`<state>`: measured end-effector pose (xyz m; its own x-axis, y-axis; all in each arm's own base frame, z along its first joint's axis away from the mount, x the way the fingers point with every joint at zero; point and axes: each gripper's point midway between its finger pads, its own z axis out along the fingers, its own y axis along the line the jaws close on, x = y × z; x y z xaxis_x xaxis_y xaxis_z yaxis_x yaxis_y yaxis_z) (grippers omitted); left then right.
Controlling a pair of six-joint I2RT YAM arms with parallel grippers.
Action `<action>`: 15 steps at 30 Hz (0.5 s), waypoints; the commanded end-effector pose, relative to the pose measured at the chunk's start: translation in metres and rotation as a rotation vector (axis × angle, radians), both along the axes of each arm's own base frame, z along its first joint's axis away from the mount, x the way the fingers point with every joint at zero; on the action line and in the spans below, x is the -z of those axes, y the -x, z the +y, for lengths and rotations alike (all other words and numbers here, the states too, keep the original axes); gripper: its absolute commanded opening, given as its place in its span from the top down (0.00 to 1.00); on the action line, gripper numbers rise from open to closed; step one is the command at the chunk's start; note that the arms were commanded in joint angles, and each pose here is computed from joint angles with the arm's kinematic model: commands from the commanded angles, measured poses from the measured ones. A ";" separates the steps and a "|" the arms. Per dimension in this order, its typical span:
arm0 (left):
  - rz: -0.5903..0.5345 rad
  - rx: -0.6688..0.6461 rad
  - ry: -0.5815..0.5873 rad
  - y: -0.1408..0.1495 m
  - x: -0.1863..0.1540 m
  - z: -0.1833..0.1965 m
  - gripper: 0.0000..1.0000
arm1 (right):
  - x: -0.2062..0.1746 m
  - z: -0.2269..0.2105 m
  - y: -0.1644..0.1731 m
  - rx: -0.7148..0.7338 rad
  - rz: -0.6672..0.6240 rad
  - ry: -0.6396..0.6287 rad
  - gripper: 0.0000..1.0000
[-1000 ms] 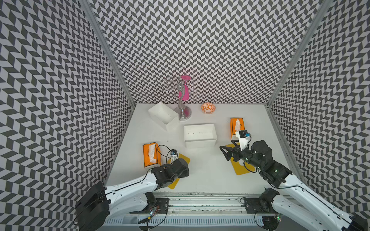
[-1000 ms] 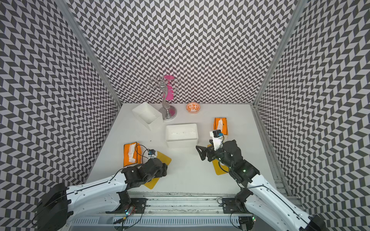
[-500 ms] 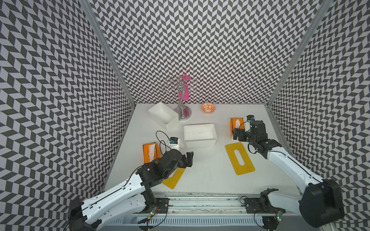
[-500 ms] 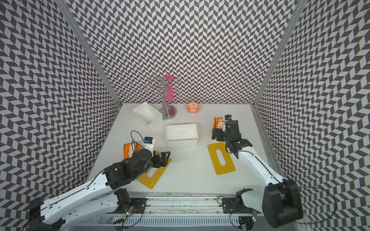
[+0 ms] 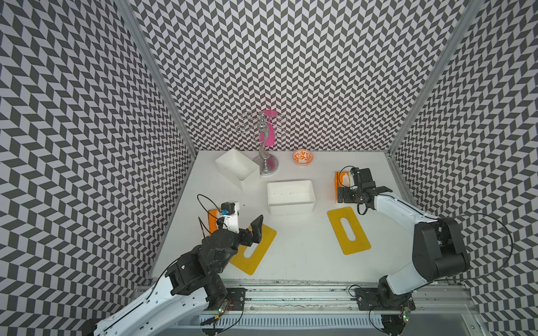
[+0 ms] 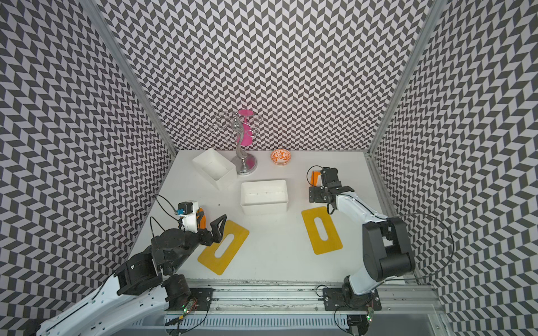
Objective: Put the tissue paper into the tissue box
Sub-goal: Pick up the paper towel from the center of the board.
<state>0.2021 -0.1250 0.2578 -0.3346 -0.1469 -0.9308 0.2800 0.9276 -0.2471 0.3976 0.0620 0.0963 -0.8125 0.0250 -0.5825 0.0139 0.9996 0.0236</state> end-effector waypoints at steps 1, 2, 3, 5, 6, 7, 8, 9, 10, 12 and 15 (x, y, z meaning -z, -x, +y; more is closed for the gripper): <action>-0.049 -0.042 0.016 -0.001 -0.009 0.012 0.00 | -0.002 -0.007 -0.011 0.028 -0.026 0.028 0.00; -0.051 -0.048 0.021 -0.001 -0.009 0.013 0.00 | 0.000 -0.007 -0.012 0.027 -0.022 0.031 0.00; -0.053 -0.052 0.024 -0.001 -0.009 0.014 0.00 | 0.001 -0.007 -0.014 0.032 -0.018 0.033 0.00; -0.051 -0.054 0.030 -0.001 -0.010 0.014 0.00 | 0.004 -0.006 -0.017 0.027 -0.013 0.032 0.01; -0.049 -0.056 0.035 -0.001 -0.010 0.014 0.00 | 0.006 -0.004 -0.018 0.019 -0.010 0.026 0.00; -0.047 -0.054 0.037 -0.001 -0.010 0.013 0.00 | 0.006 -0.003 -0.019 0.015 -0.010 0.022 0.00; -0.044 -0.054 0.035 -0.001 -0.009 0.013 0.00 | 0.007 -0.002 -0.020 0.012 -0.010 0.019 0.00; -0.043 -0.053 0.034 -0.001 -0.009 0.012 0.00 | 0.007 -0.001 -0.021 0.009 -0.010 0.018 0.00; -0.042 -0.056 0.032 -0.002 -0.009 0.013 0.00 | 0.007 -0.001 -0.022 0.008 -0.010 0.017 0.00; -0.044 -0.063 0.030 -0.002 -0.009 0.014 0.00 | 0.007 -0.002 -0.023 0.009 -0.012 0.024 0.00; -0.045 -0.066 0.032 -0.002 -0.009 0.015 0.00 | 0.002 0.001 -0.024 -0.003 -0.027 0.007 0.00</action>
